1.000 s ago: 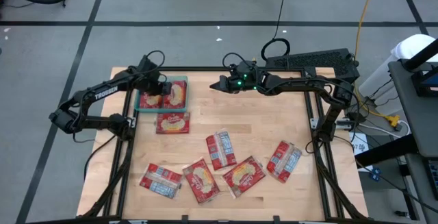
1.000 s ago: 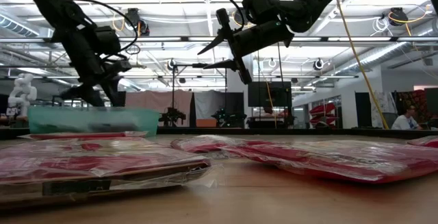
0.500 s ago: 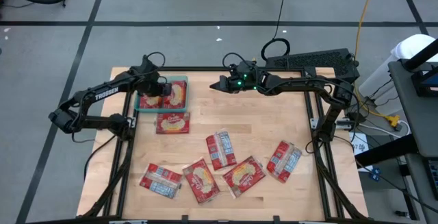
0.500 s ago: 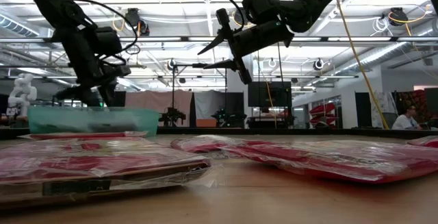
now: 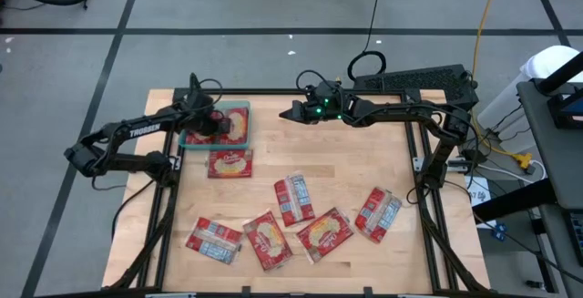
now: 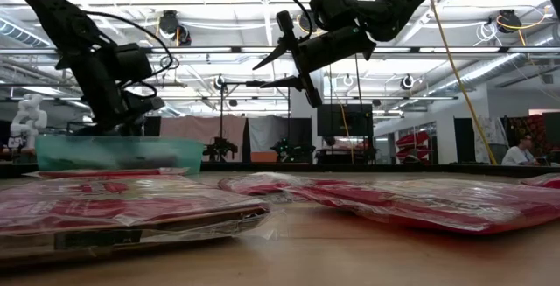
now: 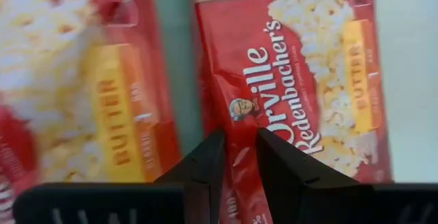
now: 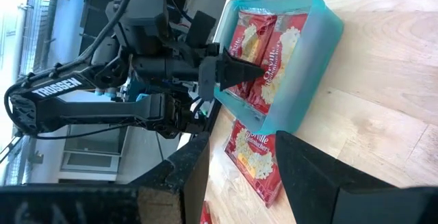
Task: Sort popcorn bags into baskets
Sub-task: Put the red popcorn bag into the blue bin
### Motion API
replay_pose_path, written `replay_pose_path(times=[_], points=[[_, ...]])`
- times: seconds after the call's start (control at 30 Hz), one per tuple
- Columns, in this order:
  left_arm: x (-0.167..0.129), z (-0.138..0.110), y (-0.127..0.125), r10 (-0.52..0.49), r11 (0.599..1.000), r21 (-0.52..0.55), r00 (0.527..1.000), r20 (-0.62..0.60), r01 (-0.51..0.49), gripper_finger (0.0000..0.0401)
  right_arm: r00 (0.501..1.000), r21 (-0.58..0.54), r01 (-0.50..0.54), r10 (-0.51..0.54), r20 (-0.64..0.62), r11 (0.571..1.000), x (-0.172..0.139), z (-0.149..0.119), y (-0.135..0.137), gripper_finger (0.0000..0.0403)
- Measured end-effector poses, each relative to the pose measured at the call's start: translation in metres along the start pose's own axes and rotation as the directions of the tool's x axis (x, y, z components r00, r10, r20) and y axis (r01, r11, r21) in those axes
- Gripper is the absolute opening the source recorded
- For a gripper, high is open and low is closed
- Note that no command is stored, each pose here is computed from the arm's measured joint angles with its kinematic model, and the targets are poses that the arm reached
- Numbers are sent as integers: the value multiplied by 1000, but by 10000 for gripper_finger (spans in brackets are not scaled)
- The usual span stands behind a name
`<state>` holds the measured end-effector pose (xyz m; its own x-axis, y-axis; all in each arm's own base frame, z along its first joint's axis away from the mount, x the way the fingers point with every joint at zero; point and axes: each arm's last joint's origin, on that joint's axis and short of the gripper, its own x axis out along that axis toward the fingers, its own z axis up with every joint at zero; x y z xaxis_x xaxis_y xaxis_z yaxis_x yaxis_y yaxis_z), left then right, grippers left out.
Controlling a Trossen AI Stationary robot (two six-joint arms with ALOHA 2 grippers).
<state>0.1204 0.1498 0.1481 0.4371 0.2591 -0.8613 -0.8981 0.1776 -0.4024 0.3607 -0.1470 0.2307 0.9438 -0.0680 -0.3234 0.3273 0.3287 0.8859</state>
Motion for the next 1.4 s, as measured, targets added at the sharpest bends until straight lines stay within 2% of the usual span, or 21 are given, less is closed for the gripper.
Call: replay_pose_path(times=[0.3, 0.53, 0.67, 0.77, 0.87, 1.13, 1.27, 1.4], points=[[-9, 9, -16, -138, 990, 8, 990, 16, 138, 85, 999, 1, -20, 20, -30, 1000, -1, 1, 0, 157], [-43, 18, -29, -139, 990, 26, 988, 69, 137, 85, 993, 12, -58, 59, -104, 998, -3, 1, 2, 157], [-65, 14, -35, -132, 990, 62, 989, 63, 128, 85, 984, -25, -104, 99, -149, 994, -14, 2, 12, 157], [-73, 0, -32, -82, 996, 38, 997, -13, 83, 85, 978, -60, -115, 103, -183, 992, -27, 4, 20, 157], [-82, -17, -35, -102, 994, 24, 991, -89, 104, 85, 974, -109, -103, 78, -214, 989, -43, 4, 27, 157], [-96, -68, -61, -123, 987, 71, 966, -225, 142, 85, 947, -282, 33, -120, -298, 959, -84, -7, 28, 157], [-93, -95, -71, -35, 996, 73, 956, -292, 59, 85, 923, -340, 70, -191, -335, 938, -93, -12, 24, 157], [-87, -114, -78, 37, 997, 73, 939, -342, -12, 86, 907, -383, 67, -216, -361, 921, -97, -16, 25, 157]])
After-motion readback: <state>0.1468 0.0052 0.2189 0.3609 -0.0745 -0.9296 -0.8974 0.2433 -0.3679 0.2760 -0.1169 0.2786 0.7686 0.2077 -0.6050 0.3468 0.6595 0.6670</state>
